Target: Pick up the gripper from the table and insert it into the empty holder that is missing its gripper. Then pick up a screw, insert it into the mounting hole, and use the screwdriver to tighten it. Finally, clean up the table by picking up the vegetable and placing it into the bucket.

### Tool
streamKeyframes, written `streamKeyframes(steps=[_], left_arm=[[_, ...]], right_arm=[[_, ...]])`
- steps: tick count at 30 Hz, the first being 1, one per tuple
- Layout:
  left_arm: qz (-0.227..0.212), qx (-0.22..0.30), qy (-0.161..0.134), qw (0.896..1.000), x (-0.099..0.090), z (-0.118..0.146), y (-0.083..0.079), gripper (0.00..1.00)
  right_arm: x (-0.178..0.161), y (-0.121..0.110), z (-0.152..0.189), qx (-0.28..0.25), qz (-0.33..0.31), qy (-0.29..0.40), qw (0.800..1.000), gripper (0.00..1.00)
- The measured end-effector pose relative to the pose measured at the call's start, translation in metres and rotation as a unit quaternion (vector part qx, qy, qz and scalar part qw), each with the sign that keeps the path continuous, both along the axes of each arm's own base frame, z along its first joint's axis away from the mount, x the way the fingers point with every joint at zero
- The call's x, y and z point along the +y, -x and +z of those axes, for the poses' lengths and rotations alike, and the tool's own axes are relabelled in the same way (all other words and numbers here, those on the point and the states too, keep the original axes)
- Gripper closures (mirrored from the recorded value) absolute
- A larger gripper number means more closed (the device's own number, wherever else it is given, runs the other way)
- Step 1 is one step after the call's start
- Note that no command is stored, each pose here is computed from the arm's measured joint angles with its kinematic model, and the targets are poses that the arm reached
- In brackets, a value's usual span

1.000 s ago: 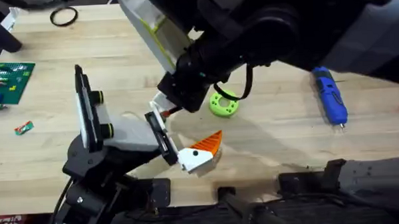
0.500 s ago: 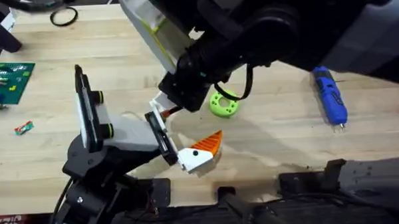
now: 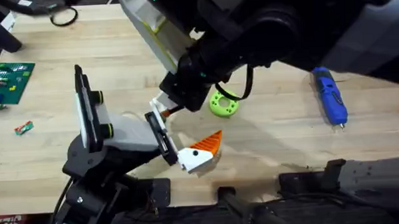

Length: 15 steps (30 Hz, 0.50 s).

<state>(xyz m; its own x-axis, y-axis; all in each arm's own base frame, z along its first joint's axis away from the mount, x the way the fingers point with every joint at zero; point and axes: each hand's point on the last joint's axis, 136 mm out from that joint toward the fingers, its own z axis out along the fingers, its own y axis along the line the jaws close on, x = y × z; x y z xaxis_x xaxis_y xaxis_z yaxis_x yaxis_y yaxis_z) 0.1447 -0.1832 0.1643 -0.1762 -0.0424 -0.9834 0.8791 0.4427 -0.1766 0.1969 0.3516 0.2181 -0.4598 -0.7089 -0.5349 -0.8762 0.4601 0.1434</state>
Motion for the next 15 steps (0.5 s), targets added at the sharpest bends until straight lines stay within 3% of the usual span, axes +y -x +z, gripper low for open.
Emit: streamKeyframes(steps=[15], left_arm=[[0.000, 0.000, 0.000, 1.000, 0.0000, -0.0001, 0.0000, 0.016]], right_arm=[[-0.0008, 0.0006, -0.0085, 0.009, 0.000, 0.013, 1.000, 0.994]])
